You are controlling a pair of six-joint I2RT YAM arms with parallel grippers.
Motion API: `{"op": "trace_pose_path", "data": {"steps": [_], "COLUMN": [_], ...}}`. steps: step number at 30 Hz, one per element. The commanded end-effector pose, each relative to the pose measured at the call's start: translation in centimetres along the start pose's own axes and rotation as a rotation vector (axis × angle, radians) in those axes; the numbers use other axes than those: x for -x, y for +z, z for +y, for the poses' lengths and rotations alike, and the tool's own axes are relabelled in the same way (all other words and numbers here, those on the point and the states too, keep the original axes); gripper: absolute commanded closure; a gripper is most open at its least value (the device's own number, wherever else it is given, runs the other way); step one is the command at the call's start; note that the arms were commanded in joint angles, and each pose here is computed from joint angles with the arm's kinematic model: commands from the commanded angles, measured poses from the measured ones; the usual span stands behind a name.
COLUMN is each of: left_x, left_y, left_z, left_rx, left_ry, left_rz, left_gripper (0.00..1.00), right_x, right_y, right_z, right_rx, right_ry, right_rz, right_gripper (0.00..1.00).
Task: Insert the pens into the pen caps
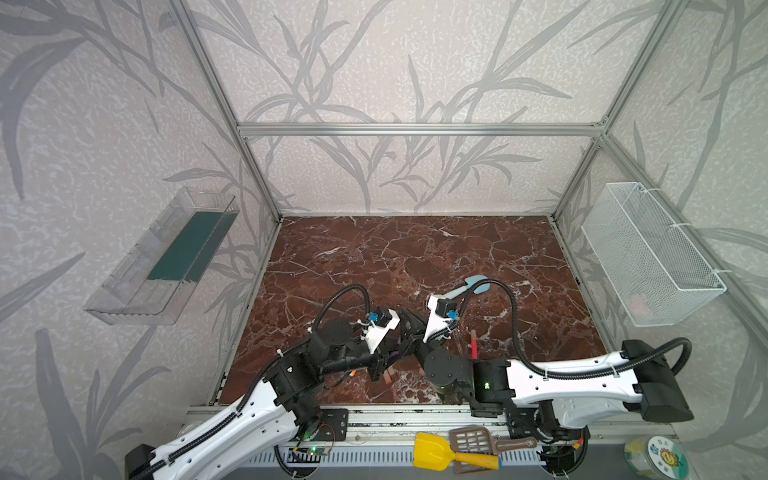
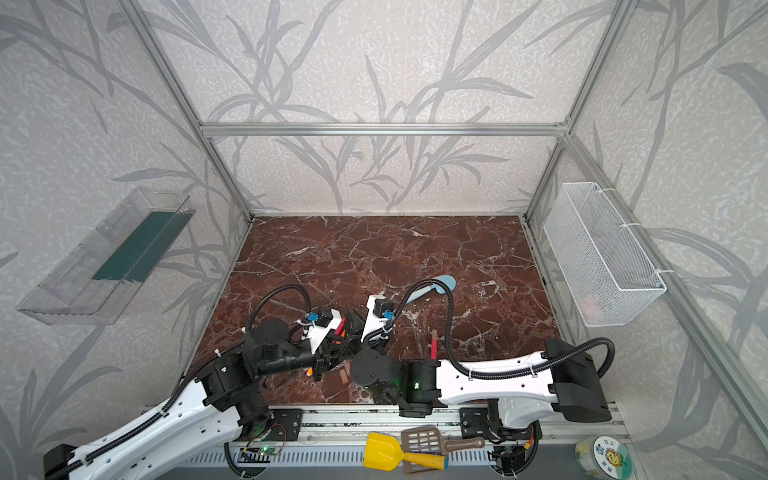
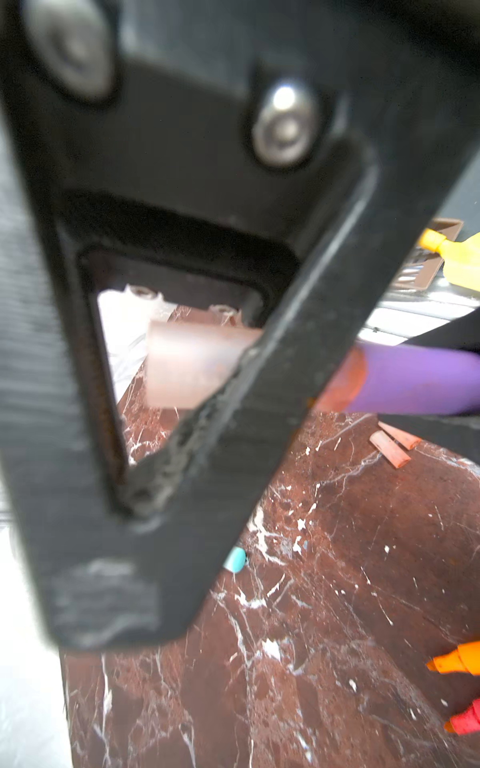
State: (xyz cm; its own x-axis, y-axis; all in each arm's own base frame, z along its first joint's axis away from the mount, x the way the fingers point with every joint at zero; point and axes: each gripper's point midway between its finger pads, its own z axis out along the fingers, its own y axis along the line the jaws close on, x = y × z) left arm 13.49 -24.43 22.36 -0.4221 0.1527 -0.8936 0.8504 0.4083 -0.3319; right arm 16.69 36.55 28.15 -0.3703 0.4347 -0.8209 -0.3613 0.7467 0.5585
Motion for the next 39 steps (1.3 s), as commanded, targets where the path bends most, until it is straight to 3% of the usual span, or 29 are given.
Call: {"op": "trace_pose_path", "data": {"steps": [1, 4, 11, 19, 33, 36, 39], "left_x": [10.9, 9.8, 8.1, 7.1, 6.8, 6.8, 6.9], "left_y": [-4.2, -3.7, -3.2, -1.8, -1.1, -1.0, -0.7], "left_z": [2.9, 2.0, 0.2, -0.5, -3.4, -3.6, -3.2], "left_rx": [0.202, 0.136, 0.007, -0.057, -0.147, -0.153, -0.130], "left_ry": [-0.031, -0.047, -0.088, -0.106, -0.058, -0.056, -0.065], "left_rz": [-0.459, -0.432, -0.408, -0.385, -0.366, -0.363, -0.358], "left_gripper": [1.00, 1.00, 1.00, 1.00, 1.00, 1.00, 1.00], "right_x": [-7.4, -5.9, -2.9, -1.4, -0.2, -0.4, -1.0], "right_y": [-2.5, -2.2, -2.0, -2.1, -1.3, -0.9, -0.8], "right_z": [0.3, 1.4, 2.6, 1.7, 0.7, 1.0, 1.1], "right_rx": [0.137, 0.183, 0.232, 0.232, 0.231, 0.238, 0.238], "right_ry": [-0.269, -0.315, -0.346, -0.333, -0.289, -0.280, -0.277], "right_rz": [0.286, 0.287, 0.275, 0.258, 0.241, 0.252, 0.267], "right_gripper": [1.00, 1.00, 0.88, 0.75, 0.63, 0.64, 0.78]}}
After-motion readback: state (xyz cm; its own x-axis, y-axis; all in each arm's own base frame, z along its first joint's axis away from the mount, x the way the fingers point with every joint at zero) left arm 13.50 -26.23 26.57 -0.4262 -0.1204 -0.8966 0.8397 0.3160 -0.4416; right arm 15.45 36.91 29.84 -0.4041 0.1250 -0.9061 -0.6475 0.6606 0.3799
